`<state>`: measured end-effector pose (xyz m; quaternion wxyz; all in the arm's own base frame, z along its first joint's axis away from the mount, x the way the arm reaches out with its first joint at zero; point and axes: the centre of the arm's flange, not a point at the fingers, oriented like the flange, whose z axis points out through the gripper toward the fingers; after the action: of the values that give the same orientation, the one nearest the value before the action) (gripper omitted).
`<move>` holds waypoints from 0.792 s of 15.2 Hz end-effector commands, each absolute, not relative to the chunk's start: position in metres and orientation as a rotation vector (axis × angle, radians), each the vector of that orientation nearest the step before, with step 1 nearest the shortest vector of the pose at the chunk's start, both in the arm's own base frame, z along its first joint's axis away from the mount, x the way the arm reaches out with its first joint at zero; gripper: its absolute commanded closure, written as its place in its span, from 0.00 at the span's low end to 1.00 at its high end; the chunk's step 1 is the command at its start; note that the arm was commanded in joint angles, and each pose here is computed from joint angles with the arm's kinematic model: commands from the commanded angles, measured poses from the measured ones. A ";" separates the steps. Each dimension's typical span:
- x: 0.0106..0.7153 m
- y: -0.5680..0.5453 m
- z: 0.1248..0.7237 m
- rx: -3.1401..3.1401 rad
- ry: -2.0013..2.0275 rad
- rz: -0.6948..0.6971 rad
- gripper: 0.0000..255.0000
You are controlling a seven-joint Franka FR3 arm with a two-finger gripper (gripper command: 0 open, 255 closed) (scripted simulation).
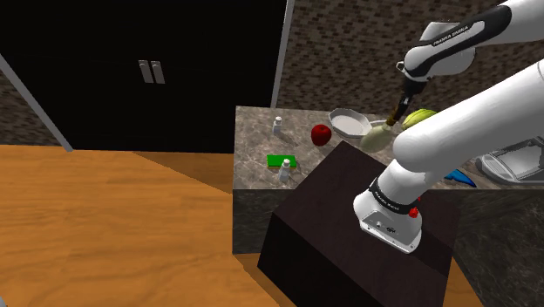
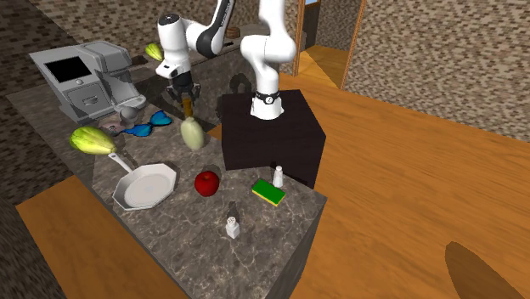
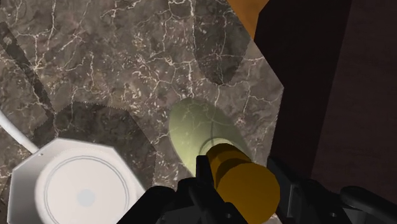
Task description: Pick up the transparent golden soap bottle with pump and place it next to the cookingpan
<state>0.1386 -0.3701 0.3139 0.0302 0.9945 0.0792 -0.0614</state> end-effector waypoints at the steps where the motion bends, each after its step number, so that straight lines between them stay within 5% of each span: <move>1: 0.138 -0.371 0.303 3.064 0.244 -0.188 1.00; 12: 0.138 -0.371 0.245 3.064 0.244 -0.188 1.00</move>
<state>0.1393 -0.3713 0.2496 0.0301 0.9945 0.0795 -0.0615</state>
